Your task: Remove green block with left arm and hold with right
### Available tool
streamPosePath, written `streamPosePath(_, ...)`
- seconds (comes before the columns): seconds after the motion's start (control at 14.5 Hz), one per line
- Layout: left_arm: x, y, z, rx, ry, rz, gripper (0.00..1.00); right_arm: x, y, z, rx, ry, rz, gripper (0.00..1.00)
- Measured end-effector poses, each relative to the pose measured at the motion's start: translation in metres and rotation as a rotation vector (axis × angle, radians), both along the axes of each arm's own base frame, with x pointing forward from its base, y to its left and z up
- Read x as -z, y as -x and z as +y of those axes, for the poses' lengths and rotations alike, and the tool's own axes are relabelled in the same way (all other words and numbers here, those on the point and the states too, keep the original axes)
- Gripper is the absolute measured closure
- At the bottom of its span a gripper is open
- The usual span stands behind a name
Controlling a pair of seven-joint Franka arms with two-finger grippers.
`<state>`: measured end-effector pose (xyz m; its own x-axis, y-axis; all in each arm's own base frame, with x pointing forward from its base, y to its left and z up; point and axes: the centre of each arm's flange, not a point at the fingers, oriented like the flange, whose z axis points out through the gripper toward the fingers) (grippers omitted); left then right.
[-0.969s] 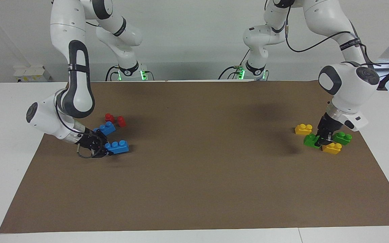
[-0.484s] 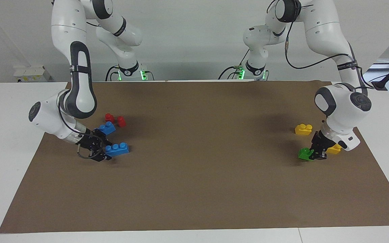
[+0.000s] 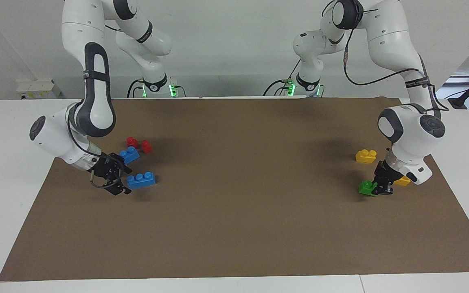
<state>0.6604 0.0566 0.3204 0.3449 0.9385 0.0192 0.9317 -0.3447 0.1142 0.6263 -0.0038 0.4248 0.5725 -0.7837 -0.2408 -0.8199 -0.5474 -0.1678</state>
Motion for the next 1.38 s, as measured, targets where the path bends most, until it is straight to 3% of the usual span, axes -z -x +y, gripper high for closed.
streamPosePath(0.14, 0.000, 0.000, -0.001, 0.002, 0.000, -0.001, 0.49, -0.038, 0.006, 0.022, -0.181, 0.060, -0.036, 0.00)
streamPosePath(0.42, 0.000, -0.001, -0.004, 0.022, -0.015, -0.002, 0.02, -0.106, 0.028, 0.035, -0.538, 0.194, -0.118, 0.00)
streamPosePath(0.62, -0.017, -0.003, -0.005, 0.088, -0.027, -0.027, 0.00, -0.150, 0.046, 0.033, -0.723, 0.236, -0.148, 0.00)
streamPosePath(0.83, -0.070, 0.004, -0.007, 0.240, -0.049, -0.043, 0.00, -0.169, 0.048, 0.025, -0.882, 0.298, -0.170, 0.00)
streamPosePath(1.38, -0.223, 0.068, -0.038, 0.830, -0.103, -0.018, 0.00, -0.183, 0.066, 0.007, -0.930, 0.291, -0.130, 0.00)
